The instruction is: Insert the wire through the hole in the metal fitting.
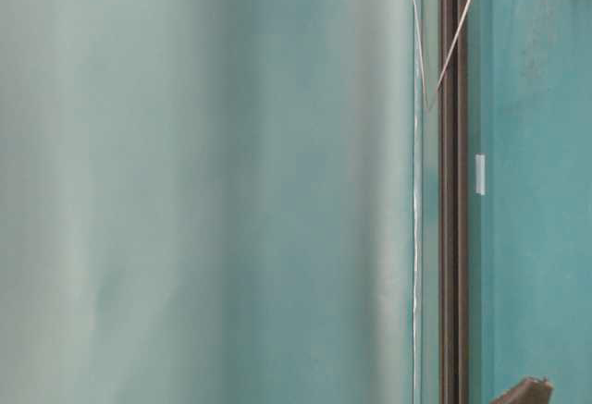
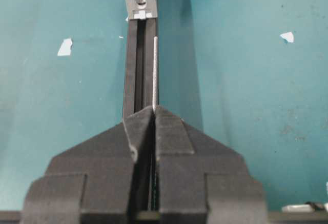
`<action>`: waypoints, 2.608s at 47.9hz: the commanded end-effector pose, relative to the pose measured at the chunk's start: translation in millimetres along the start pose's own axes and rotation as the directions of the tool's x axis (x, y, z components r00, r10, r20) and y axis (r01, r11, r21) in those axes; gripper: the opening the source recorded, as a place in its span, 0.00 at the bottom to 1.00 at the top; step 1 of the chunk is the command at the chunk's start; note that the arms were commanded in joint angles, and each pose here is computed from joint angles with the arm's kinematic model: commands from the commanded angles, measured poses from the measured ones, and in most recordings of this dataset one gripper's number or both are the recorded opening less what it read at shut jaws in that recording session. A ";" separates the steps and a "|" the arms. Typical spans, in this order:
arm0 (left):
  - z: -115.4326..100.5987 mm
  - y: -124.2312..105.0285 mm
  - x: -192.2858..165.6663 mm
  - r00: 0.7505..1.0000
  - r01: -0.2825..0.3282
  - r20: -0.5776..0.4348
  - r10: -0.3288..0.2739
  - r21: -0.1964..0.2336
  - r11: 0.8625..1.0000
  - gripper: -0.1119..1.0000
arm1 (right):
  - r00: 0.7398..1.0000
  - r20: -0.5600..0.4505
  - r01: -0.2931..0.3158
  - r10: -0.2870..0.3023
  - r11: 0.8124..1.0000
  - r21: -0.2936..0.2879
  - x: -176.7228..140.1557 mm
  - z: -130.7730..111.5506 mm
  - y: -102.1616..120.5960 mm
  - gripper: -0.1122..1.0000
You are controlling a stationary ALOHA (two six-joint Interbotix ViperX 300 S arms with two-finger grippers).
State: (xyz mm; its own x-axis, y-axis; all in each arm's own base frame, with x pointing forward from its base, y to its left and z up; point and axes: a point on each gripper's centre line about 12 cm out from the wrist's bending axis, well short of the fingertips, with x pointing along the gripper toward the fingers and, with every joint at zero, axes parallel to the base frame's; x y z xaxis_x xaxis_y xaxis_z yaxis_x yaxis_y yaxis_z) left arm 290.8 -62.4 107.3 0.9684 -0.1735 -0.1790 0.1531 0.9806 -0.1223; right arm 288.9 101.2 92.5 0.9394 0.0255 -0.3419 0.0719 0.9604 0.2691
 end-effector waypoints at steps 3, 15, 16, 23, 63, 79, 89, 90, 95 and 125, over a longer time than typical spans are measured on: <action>6.0 -1.7 2.1 1.000 0.005 0.027 -0.005 -0.003 1.000 0.95 | 0.998 0.039 -0.044 0.044 0.999 -0.005 -2.8 3.9 12.4 0.10; 7.4 -1.9 3.2 0.999 0.006 0.032 -0.006 -0.003 1.000 0.95 | 0.997 0.051 -0.056 0.056 0.998 -0.008 -4.4 4.1 15.5 0.10; 7.0 -1.9 3.3 1.000 0.006 0.030 -0.006 -0.003 1.000 0.95 | 0.997 0.051 -0.056 0.057 0.998 -0.007 -4.1 4.3 15.9 0.10; 7.2 -1.9 3.2 1.000 0.006 0.030 -0.006 -0.003 1.000 0.95 | 0.997 0.050 -0.057 0.057 0.998 -0.004 -3.9 4.7 16.3 0.10; 7.1 -1.9 3.6 1.000 0.005 0.027 -0.005 -0.002 1.000 0.95 | 0.999 0.024 -0.032 0.031 0.999 0.027 8.0 12.7 17.6 0.10; 8.8 -1.9 6.1 1.000 0.004 0.030 -0.004 -0.002 1.000 0.95 | 1.000 0.016 -0.018 0.017 0.999 0.035 10.5 15.7 13.8 0.10; 8.5 -1.6 8.5 1.000 0.002 0.017 -0.002 -0.003 1.000 0.95 | 1.000 0.011 -0.002 0.002 1.000 0.008 16.8 20.8 11.3 0.10; 8.3 -1.5 8.5 1.000 0.002 0.015 -0.002 -0.003 1.000 0.95 | 1.000 0.011 -0.002 0.002 1.000 0.006 17.8 21.6 11.8 0.10; 8.3 -1.5 8.5 1.000 0.002 0.015 -0.002 -0.003 1.000 0.95 | 1.000 -0.001 -0.002 0.002 1.000 -0.004 21.8 24.0 13.5 0.10; 6.3 1.0 8.6 1.000 -0.008 -0.004 0.008 -0.001 1.000 0.95 | 1.000 -0.014 -0.017 0.017 1.000 -0.016 27.4 28.0 20.1 0.10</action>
State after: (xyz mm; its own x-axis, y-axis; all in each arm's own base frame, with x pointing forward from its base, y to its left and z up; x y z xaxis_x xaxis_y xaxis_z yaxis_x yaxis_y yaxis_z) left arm 297.9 -62.3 106.8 0.9646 -0.1679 -0.2031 0.1453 0.9819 -0.1218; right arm 320.3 111.1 102.1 0.9237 0.0374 -0.3812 0.0615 0.9678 0.2440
